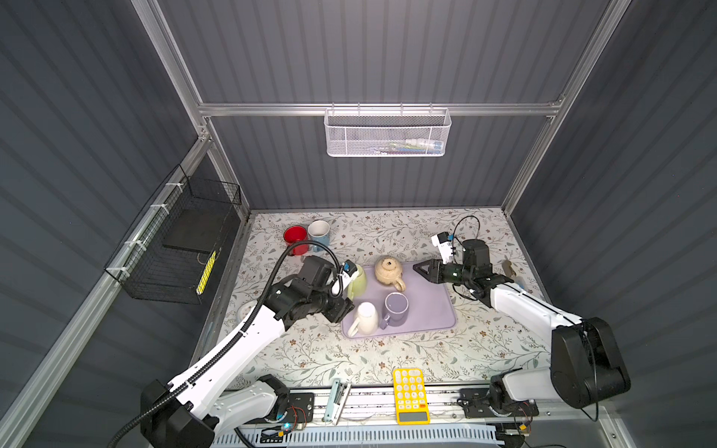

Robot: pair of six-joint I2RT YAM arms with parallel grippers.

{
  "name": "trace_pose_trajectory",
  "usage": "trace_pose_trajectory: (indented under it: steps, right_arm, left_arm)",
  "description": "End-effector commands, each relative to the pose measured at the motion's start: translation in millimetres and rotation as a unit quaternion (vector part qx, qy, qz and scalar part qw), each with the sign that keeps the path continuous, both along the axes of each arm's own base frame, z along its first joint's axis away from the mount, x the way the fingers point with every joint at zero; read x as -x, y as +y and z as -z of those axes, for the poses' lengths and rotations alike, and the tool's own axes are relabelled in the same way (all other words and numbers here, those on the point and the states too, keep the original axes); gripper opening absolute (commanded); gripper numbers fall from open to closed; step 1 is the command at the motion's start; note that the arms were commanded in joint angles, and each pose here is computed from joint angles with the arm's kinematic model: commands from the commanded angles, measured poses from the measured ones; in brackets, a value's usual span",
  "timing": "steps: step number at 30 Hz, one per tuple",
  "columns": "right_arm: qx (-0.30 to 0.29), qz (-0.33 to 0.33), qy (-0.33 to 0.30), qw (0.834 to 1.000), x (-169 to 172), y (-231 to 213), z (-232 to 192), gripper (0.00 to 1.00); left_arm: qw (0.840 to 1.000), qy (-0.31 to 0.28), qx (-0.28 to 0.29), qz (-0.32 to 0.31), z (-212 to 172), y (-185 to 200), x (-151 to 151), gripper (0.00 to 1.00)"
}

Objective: Turn the mug right side up
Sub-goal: 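Raise the left gripper and move it over the upside-down white mug, then lower the left gripper into the white mug and close it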

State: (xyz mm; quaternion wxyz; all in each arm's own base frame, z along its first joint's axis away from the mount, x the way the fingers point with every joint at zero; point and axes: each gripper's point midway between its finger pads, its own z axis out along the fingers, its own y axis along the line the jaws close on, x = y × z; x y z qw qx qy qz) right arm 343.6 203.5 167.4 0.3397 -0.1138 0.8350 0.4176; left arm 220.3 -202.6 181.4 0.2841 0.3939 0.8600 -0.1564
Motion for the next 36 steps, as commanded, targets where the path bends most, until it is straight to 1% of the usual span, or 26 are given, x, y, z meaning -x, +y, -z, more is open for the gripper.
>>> trace_pose_trajectory:
  steps: [1, 4, 6, 10, 12, 17, 21, 25, 28, 36]
  right_arm:
    - [0.011, -0.001, 0.001, 1.0, -3.0, 0.5, 4.2, 0.26]
    - [0.012, 0.002, 0.005, 1.0, -4.7, 0.2, 7.6, 0.25]
    - [0.014, 0.003, 0.007, 1.0, -6.3, 0.1, 10.1, 0.26]
    - [0.018, 0.004, 0.009, 1.0, -9.3, 0.3, 12.6, 0.25]
    - [0.021, 0.004, 0.007, 1.0, -11.1, 0.1, 13.1, 0.26]
    - [0.029, -0.001, 0.01, 1.0, -17.1, 0.4, 16.0, 0.25]
    - [0.03, 0.0, 0.008, 1.0, -19.6, -1.2, 16.7, 0.26]
    - [0.03, 0.0, 0.009, 1.0, -20.9, -2.8, 18.4, 0.25]
    - [0.031, 0.004, 0.011, 0.999, -21.0, -5.1, 20.6, 0.25]
    - [0.029, 0.006, 0.009, 1.0, -22.5, -7.3, 18.7, 0.25]
  left_arm:
    - [0.999, 0.021, -0.033, 0.027, 23.6, 1.4, 11.2, 0.63]
    - [0.998, 0.02, -0.049, 0.034, 31.5, -0.2, 11.4, 0.62]
    - [0.998, 0.015, -0.061, 0.027, 35.9, 0.0, 7.5, 0.61]
    - [0.998, 0.011, -0.051, 0.025, 38.7, -12.0, 6.1, 0.6]
    - [0.997, 0.005, -0.062, 0.035, 43.3, -17.5, 7.6, 0.6]
    - [0.991, 0.034, -0.111, 0.065, 66.0, -26.0, 13.9, 0.59]
    - [0.988, 0.045, -0.127, 0.075, 76.7, -30.2, 15.2, 0.58]
    - [0.988, 0.061, -0.118, 0.079, 84.3, -37.6, 17.3, 0.56]
    - [0.989, 0.068, -0.113, 0.07, 89.6, -41.9, 17.6, 0.55]
    - [0.993, 0.069, -0.08, 0.045, 96.6, -60.8, 15.0, 0.53]
